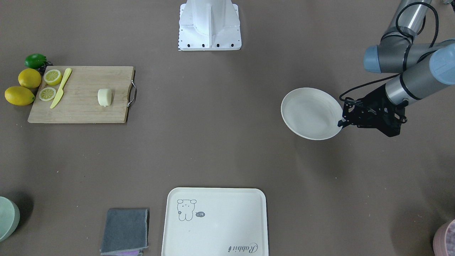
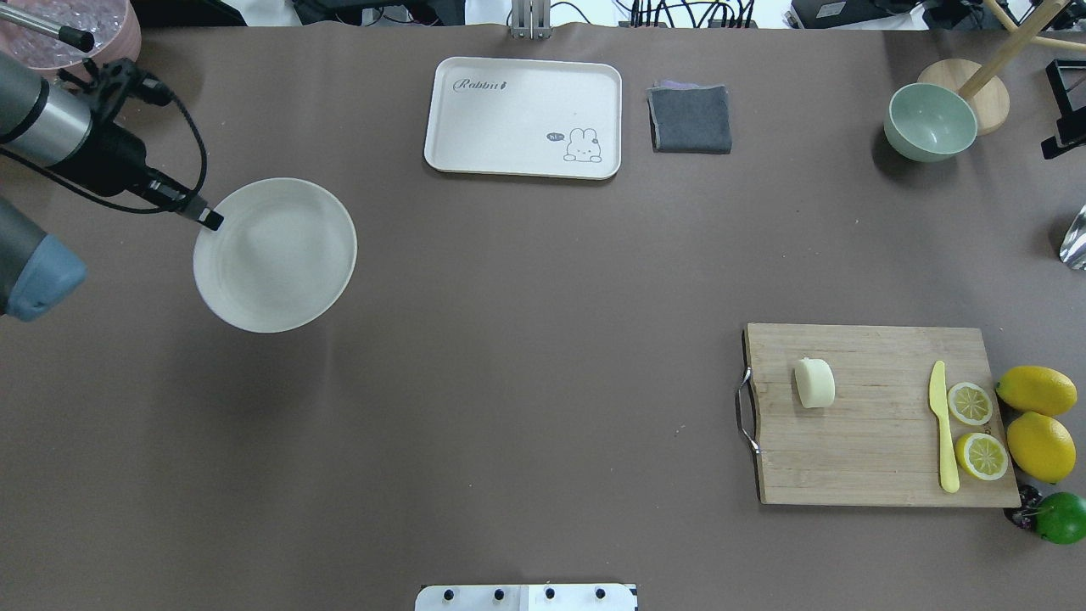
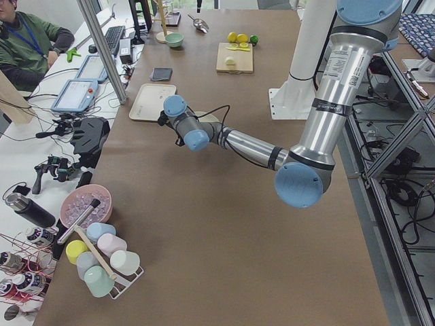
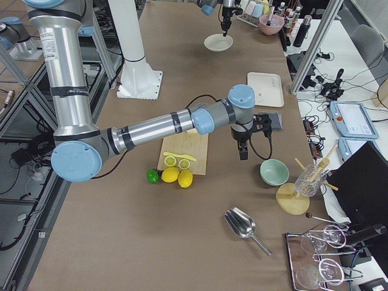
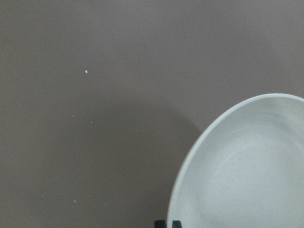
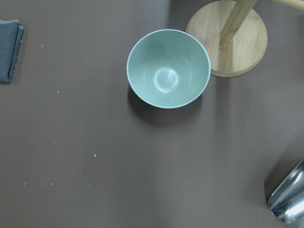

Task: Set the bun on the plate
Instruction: 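Push the white plate with the left gripper toward the table center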

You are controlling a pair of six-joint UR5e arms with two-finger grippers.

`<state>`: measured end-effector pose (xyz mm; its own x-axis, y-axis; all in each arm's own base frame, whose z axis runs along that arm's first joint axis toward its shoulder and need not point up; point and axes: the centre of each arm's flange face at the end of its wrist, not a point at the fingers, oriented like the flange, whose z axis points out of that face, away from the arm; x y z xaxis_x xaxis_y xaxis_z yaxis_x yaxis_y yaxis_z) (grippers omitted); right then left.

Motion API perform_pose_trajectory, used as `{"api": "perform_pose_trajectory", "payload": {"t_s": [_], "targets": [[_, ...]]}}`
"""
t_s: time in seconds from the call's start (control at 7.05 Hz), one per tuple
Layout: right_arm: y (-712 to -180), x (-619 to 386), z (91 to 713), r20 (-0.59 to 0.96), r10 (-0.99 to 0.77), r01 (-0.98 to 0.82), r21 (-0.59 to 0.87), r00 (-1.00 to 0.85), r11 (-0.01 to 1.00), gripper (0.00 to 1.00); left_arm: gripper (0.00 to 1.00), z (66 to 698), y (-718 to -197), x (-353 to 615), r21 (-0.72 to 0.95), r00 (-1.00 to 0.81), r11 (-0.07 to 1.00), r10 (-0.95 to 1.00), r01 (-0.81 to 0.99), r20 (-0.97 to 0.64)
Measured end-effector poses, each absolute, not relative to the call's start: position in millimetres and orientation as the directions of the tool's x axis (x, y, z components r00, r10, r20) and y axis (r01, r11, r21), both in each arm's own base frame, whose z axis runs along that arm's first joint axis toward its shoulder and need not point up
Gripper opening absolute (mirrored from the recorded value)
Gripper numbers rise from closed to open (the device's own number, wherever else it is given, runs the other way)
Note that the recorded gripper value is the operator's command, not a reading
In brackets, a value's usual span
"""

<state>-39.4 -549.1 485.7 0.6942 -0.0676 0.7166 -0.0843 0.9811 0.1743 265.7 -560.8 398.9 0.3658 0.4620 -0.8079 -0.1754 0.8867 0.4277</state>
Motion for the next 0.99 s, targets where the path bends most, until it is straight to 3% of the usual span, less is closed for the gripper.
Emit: {"api": "perform_pose_trajectory", "payload": {"t_s": [0.43, 0.99], "targets": [[-549, -45, 481, 0.718, -0.085, -0.072, 0.186, 0.691, 0.980, 1.00, 0.00, 316, -560, 337, 0.391, 0.369, 0.915, 0.400, -0.103, -0.839], [-550, -52, 475, 0.735, -0.097, -0.059, 0.184, 0.671, 0.981, 1.00, 0.00, 277, -515, 429, 0.406, 0.377, 0.911, 0.400, -0.067, -0.835]]}}
